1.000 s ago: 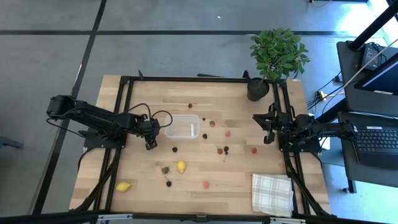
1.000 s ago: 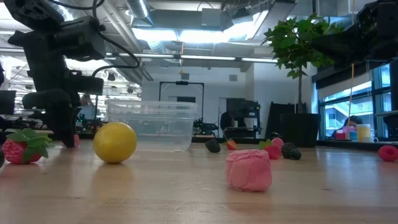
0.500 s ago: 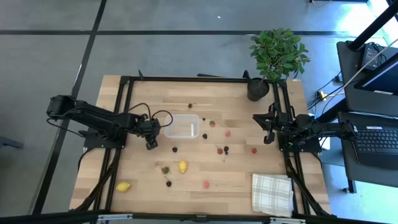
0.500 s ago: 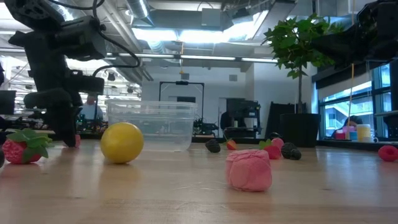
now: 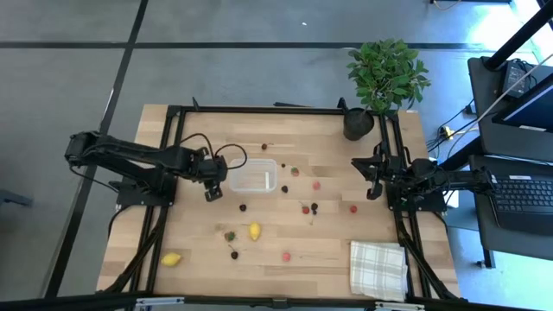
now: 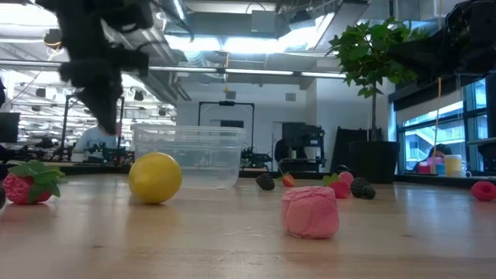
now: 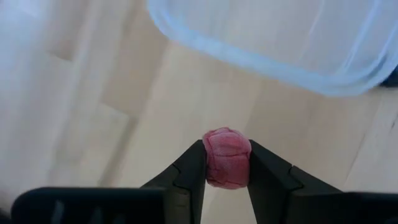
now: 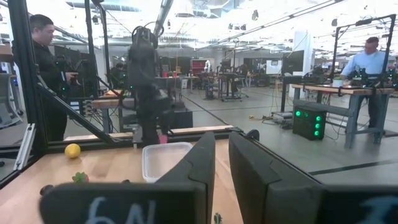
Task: Pick and placing Produce into tupperware
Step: Put the top left apricot into the transparent bin
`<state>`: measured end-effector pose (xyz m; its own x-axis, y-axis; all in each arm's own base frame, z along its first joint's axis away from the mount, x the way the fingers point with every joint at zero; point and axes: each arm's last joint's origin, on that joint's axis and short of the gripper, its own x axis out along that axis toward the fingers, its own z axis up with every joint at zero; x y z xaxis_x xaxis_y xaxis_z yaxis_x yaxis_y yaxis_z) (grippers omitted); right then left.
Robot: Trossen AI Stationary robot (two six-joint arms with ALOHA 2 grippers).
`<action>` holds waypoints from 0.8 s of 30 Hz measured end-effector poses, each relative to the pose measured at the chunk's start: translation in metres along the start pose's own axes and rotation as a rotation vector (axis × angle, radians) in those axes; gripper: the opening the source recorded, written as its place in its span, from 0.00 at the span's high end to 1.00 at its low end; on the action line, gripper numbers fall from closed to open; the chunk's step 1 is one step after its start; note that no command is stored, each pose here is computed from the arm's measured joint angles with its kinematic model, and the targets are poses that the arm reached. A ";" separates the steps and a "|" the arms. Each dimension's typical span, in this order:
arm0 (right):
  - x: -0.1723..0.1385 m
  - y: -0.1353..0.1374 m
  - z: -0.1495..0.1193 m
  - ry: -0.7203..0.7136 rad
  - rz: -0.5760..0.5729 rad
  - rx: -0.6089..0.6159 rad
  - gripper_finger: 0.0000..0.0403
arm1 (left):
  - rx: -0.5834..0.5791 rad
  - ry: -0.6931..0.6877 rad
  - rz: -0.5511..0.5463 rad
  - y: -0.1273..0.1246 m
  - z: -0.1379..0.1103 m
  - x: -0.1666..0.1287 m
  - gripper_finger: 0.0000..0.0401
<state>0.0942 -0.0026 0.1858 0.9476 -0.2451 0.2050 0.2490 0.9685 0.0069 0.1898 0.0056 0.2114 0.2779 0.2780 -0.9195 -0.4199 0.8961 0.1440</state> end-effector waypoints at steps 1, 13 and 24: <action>0.000 0.000 0.000 0.000 0.000 0.000 0.87 | -0.004 -0.020 0.010 0.000 0.005 -0.005 0.77; 0.000 0.000 0.000 0.000 0.000 0.000 0.87 | 0.125 -0.388 -0.055 -0.008 0.054 -0.037 0.77; 0.000 0.000 0.000 -0.001 0.000 0.002 0.87 | 0.204 -0.379 -0.059 -0.018 0.076 -0.003 0.77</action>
<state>0.0942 -0.0026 0.1859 0.9474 -0.2455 0.2056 0.2490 0.9685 0.0091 0.2623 0.0153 0.2393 0.6095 0.2978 -0.7347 -0.2249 0.9536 0.2000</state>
